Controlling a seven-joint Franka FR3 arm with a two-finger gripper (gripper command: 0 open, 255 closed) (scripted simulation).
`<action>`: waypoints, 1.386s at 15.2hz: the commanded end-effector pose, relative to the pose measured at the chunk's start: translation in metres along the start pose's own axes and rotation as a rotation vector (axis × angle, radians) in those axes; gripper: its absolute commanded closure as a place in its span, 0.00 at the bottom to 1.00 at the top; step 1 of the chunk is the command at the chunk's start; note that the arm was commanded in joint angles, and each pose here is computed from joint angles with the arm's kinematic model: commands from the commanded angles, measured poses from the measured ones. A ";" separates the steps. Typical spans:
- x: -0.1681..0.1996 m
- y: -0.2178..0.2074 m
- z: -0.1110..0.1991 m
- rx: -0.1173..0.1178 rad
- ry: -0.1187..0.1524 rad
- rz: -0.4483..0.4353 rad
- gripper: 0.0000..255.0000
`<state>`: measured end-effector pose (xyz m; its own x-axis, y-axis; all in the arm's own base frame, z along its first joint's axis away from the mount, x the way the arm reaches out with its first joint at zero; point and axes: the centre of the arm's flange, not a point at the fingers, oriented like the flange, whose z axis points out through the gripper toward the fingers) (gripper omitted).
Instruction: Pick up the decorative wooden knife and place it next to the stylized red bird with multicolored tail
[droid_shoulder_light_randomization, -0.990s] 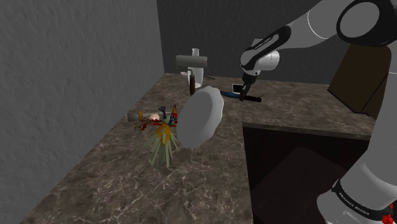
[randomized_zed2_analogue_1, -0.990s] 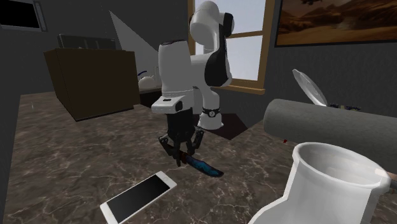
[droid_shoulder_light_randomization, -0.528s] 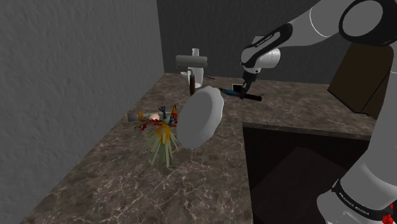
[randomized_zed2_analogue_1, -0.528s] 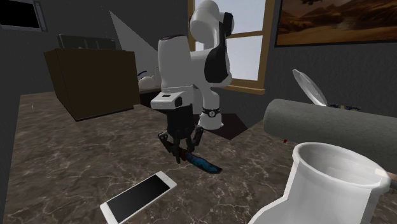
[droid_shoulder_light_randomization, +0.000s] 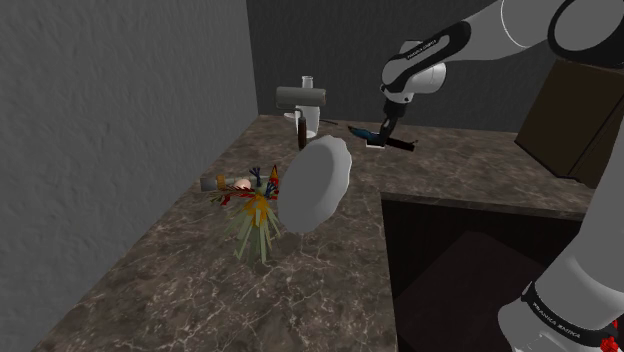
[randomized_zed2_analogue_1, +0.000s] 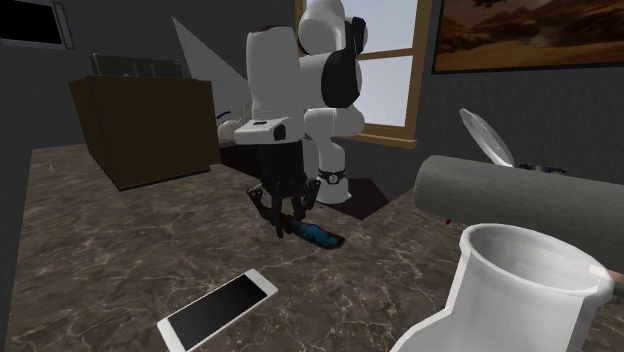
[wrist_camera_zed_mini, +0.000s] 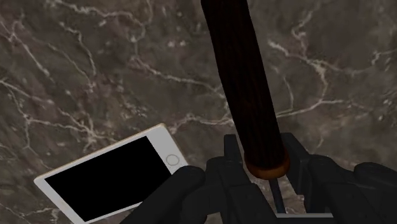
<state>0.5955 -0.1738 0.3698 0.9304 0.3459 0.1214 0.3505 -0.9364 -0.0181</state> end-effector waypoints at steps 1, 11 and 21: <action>0.001 0.000 -0.010 0.000 0.000 0.000 1.00; 0.007 -0.001 -0.062 0.000 0.000 0.000 1.00; 0.014 -0.002 -0.115 0.000 0.000 0.000 1.00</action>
<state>0.5959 -0.1742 0.4800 0.9304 0.3459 0.1214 0.3505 -0.9364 -0.0180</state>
